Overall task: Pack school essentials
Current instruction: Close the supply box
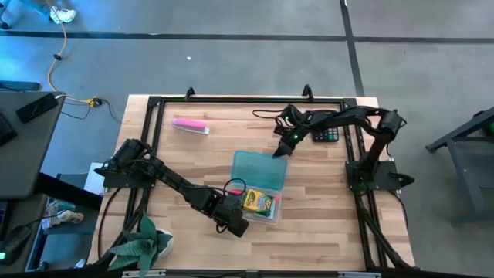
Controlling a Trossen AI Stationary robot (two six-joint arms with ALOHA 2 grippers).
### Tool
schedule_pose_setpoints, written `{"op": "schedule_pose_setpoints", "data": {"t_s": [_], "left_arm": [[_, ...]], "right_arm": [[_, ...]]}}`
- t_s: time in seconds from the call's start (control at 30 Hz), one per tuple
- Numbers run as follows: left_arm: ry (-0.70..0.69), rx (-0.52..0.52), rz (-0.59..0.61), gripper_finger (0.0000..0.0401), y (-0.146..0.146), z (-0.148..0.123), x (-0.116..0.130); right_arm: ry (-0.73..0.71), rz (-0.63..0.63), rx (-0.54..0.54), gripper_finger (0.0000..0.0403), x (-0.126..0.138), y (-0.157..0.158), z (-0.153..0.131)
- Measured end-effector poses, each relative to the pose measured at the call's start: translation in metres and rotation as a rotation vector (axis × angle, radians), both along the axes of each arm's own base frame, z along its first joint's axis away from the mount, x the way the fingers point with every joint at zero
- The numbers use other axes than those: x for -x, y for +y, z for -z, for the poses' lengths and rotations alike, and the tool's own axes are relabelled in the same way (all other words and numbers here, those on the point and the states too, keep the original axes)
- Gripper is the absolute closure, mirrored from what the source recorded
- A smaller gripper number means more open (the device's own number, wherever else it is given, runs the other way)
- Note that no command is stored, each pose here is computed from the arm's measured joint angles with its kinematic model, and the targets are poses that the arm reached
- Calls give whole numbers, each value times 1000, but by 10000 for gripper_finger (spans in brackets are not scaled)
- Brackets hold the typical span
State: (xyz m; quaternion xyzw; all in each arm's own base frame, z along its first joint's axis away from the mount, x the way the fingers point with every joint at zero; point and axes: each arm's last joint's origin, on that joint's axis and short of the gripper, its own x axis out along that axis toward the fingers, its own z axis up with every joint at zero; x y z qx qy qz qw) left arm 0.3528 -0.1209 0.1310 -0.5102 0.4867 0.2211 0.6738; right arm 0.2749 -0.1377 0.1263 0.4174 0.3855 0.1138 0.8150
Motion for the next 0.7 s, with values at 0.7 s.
{"op": "schedule_pose_setpoints", "data": {"t_s": [0.7], "left_arm": [[1, -9, -65, 245, 22, 1, -7]], "right_arm": [[-119, -75, 15, 403, -7, 40, -54]]}}
